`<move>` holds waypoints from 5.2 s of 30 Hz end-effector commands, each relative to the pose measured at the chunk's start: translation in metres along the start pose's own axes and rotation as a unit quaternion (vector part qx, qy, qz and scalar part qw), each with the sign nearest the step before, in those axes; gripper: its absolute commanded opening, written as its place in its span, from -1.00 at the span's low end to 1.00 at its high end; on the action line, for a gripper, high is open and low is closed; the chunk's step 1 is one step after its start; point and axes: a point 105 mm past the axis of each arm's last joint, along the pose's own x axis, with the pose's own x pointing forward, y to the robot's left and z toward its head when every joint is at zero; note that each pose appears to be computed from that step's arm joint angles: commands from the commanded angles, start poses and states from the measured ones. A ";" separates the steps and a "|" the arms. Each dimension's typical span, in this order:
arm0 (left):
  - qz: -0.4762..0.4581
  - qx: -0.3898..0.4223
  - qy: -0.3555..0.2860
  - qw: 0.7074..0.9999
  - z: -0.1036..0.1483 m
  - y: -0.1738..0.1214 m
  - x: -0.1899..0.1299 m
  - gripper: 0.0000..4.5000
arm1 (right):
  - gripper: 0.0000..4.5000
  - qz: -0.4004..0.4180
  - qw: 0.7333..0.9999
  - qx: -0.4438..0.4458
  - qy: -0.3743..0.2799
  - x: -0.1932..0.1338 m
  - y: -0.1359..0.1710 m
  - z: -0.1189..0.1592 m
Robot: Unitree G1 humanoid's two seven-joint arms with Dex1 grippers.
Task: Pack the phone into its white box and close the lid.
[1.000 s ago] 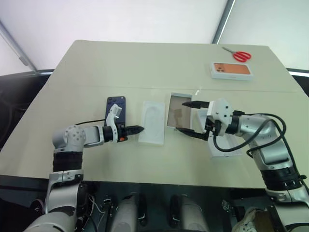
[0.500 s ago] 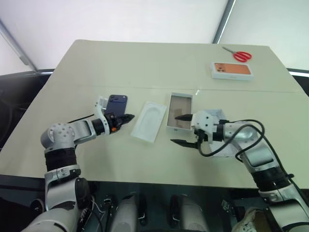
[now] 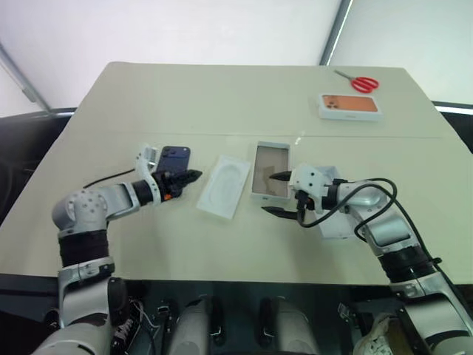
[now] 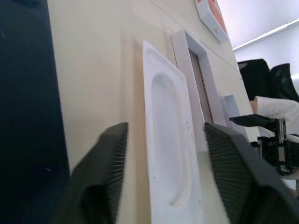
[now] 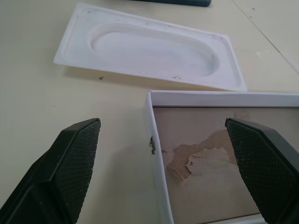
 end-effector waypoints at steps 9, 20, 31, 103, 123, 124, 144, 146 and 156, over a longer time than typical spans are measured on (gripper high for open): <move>-0.055 -0.025 0.065 0.996 -0.028 -0.018 0.021 0.72 | 1.00 -0.013 0.999 -0.030 -0.041 -0.002 -0.007 0.025; -0.068 -0.058 0.086 0.992 -0.043 -0.020 0.027 0.72 | 1.00 -0.023 0.998 -0.034 -0.047 -0.004 -0.008 0.028; -0.059 -0.087 0.091 0.990 -0.057 -0.016 0.030 -0.99 | 1.00 -0.027 0.998 -0.038 -0.048 -0.005 -0.009 0.029; -0.128 -0.095 0.023 0.987 -0.004 -0.051 0.035 -1.00 | 0.79 -0.062 0.987 0.100 -0.108 -0.040 -0.035 0.023; -0.135 -0.061 0.116 0.982 -0.034 -0.055 0.058 -1.00 | 0.79 -0.085 0.977 0.112 -0.160 -0.034 -0.028 0.034; -0.130 -0.063 0.110 0.983 -0.032 -0.053 0.059 -1.00 | 0.79 -0.081 0.977 0.111 -0.162 -0.030 -0.025 0.036; -0.121 -0.043 0.134 0.983 -0.025 -0.041 0.065 -1.00 | 0.79 -0.088 0.976 0.112 -0.165 -0.025 -0.015 0.041; -0.123 -0.037 0.135 0.982 -0.025 -0.041 0.064 -1.00 | 0.79 -0.090 0.976 0.112 -0.164 -0.026 -0.016 0.041; -0.123 -0.038 0.134 0.983 -0.021 -0.041 0.068 0.55 | 0.82 -0.084 0.977 0.111 -0.164 -0.021 -0.014 0.042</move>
